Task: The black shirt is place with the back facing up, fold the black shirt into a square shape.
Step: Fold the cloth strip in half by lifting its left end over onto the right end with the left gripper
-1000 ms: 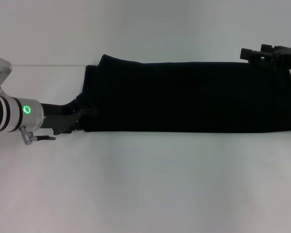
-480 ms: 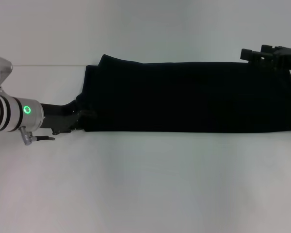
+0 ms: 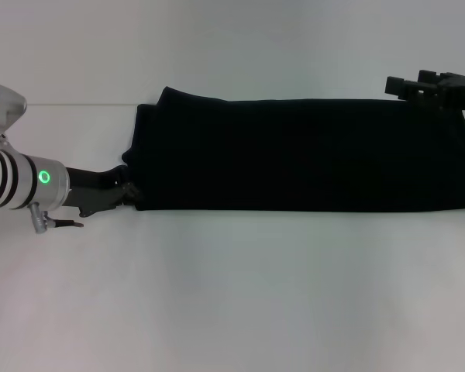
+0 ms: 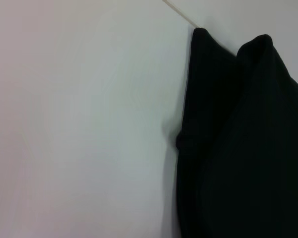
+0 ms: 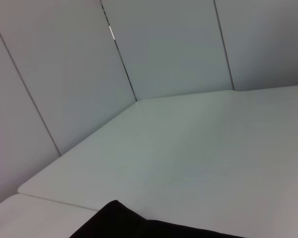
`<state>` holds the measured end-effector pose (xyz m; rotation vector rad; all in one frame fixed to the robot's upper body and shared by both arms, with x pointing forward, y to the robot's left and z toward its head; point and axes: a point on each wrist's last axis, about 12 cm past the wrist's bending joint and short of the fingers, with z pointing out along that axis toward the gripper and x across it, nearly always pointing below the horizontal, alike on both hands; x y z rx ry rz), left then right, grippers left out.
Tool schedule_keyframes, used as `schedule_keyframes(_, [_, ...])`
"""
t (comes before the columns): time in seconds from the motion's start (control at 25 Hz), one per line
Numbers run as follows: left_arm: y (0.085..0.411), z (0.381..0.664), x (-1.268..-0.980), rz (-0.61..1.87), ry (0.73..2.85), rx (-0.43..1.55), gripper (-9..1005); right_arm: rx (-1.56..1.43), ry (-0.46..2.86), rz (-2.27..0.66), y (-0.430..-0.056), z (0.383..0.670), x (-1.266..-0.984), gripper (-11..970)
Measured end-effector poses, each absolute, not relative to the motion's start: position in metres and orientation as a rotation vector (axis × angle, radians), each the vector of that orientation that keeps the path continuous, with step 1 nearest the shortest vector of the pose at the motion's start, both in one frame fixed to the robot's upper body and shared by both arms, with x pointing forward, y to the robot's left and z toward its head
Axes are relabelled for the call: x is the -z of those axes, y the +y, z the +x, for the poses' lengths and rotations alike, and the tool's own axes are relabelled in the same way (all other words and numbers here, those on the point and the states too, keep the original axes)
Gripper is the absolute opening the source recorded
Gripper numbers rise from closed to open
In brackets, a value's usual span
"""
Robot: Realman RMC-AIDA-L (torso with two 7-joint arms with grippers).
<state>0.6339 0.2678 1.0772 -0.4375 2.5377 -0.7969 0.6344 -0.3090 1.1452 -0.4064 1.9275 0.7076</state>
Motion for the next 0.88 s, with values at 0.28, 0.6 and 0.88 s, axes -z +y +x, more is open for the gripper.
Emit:
schedule_keyframes(0.28, [0.269,0.633,-1.076,-0.436,2.539,0.794,72,-0.705,1.927,-0.405,-0.309,0.635,-1.145,883])
schedule_keyframes(0.6, [0.269,0.629,-1.076,-0.392,2.557,0.811,9,-0.707,1.928,-0.403,-0.309,0.634,-1.143,883])
schedule_keyframes(0.88, [0.286,0.619,-1.074,-0.399,2.541,0.806,21,-0.716,1.931,-0.394,-0.308,0.633,-1.142,883])
